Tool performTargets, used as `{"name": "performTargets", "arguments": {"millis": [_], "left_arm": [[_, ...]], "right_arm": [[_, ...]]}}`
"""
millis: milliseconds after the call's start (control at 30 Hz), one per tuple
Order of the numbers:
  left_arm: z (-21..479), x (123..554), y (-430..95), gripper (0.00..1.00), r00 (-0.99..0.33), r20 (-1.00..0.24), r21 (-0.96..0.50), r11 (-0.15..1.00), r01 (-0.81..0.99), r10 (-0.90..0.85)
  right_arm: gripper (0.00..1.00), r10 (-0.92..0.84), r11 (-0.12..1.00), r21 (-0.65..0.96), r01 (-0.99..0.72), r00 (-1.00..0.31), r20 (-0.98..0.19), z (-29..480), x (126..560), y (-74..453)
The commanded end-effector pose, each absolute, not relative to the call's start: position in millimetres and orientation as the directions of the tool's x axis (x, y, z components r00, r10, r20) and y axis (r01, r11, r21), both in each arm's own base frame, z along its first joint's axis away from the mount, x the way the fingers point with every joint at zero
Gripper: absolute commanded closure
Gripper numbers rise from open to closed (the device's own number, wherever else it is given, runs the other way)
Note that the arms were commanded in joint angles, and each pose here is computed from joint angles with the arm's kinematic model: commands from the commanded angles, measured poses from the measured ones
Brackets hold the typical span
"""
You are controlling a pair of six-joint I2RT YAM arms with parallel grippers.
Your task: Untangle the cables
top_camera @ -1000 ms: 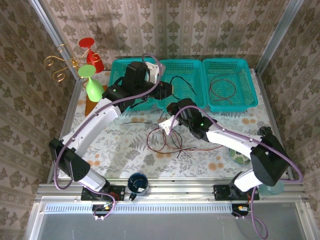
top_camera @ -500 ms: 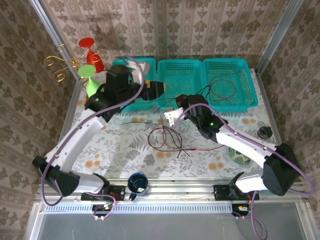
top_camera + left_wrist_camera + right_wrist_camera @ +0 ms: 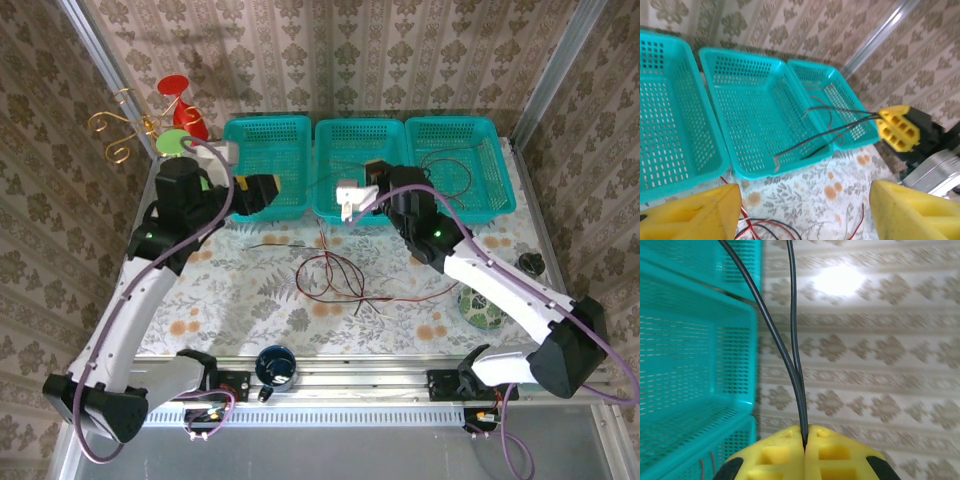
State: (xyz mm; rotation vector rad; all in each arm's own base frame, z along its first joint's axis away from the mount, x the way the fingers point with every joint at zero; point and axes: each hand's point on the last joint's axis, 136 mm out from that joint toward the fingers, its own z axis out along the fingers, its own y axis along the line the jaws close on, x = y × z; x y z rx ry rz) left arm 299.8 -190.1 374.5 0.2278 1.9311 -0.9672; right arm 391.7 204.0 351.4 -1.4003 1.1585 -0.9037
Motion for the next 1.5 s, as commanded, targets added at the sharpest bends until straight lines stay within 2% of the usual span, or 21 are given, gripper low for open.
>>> {"name": "performTargets", "arguments": {"millis": [0,167,233,367,500,700,833,1200,1467], "left_arm": [[417,291,-188,0.31,-0.510,-0.811,-0.569,0.585,0.578,-0.285],[432,294,-184,0.32,-0.490,-0.819,-0.565,0.569,0.598,-0.299],[438,289,-187,0.33,-0.478,-0.825,-0.559,0.554,0.617,-0.300],[446,280,-194,0.34,-0.464,-0.833,-0.550,0.537,0.640,-0.301],[446,275,-209,0.35,-0.479,-0.830,-0.556,0.493,0.669,-0.287],[445,260,-254,0.35,-0.476,-0.847,-0.532,0.385,0.754,-0.238],[441,267,-270,0.35,-0.496,-0.834,-0.552,0.357,0.754,-0.242],[438,296,-307,0.30,-0.593,-0.742,-0.662,0.202,0.722,-0.313],[447,300,-335,0.28,-0.597,-0.739,-0.652,0.108,0.751,-0.311]], "right_arm": [[1.00,-0.956,0.247,-0.961,-0.121,0.130,-0.263,408,390,180],[1.00,-0.818,0.564,-0.818,-0.108,0.060,-0.572,476,376,160],[1.00,-0.717,0.694,-0.715,-0.080,0.006,-0.697,496,370,147],[1.00,-0.560,0.828,-0.557,-0.056,-0.039,-0.828,496,359,137],[1.00,-0.392,0.920,-0.391,-0.032,-0.114,-0.913,466,353,137],[1.00,-0.226,0.974,-0.228,0.007,-0.089,-0.970,408,341,148],[1.00,-0.170,0.985,-0.172,0.018,-0.069,-0.983,386,334,152],[1.00,-0.104,0.994,-0.104,-0.019,0.017,-0.994,367,318,163],[1.00,-0.118,0.993,-0.118,-0.023,0.014,-0.993,362,316,168]]}}
